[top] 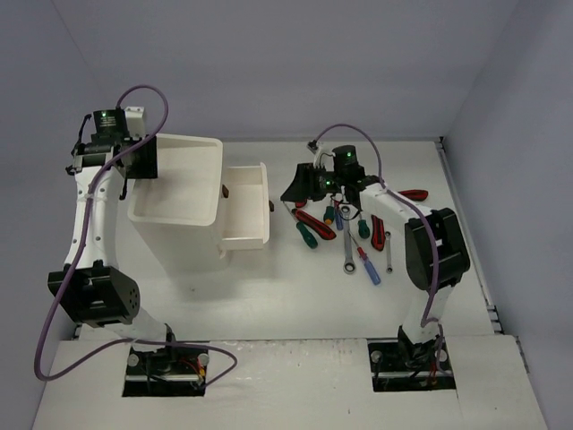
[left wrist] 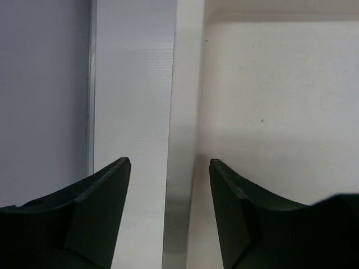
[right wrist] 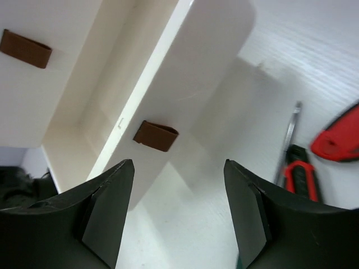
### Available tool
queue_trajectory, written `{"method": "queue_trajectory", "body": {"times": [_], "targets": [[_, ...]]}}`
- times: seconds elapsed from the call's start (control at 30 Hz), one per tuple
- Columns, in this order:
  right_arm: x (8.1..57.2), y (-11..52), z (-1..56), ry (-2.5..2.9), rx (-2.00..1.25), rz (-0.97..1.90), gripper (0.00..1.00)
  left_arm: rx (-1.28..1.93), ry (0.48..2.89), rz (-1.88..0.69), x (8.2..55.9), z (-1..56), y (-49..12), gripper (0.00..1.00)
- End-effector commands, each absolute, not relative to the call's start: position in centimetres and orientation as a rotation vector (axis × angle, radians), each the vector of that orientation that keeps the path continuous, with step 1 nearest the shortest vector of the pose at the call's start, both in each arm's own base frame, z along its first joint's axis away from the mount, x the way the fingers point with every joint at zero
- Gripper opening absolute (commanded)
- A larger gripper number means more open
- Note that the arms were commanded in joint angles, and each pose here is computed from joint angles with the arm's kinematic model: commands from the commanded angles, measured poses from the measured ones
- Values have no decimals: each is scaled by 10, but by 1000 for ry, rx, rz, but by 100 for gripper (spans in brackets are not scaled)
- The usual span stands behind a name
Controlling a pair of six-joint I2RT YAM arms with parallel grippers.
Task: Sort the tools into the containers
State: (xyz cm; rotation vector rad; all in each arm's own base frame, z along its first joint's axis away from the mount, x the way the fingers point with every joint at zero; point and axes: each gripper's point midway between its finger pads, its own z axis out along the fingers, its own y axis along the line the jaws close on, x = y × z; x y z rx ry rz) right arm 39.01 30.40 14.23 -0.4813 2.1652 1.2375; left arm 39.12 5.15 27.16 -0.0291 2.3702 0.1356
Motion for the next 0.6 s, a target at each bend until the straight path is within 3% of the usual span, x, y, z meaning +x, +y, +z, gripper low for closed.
{"method": "queue_trajectory", "body": {"times": [0.0, 0.17, 0.37, 0.57], "targets": [[414, 271, 193, 2071, -495, 914, 63, -44, 2171, 181, 389, 339, 58, 59], [419, 230, 162, 2205, -475, 605, 62, -70, 2076, 184, 376, 374, 57, 69], [415, 203, 116, 2329, -462, 379, 61, -201, 1923, 56, 344, 423, 41, 71], [407, 206, 85, 2377, -581, 226, 61, -173, 1880, 57, 308, 429, 28, 72]]}}
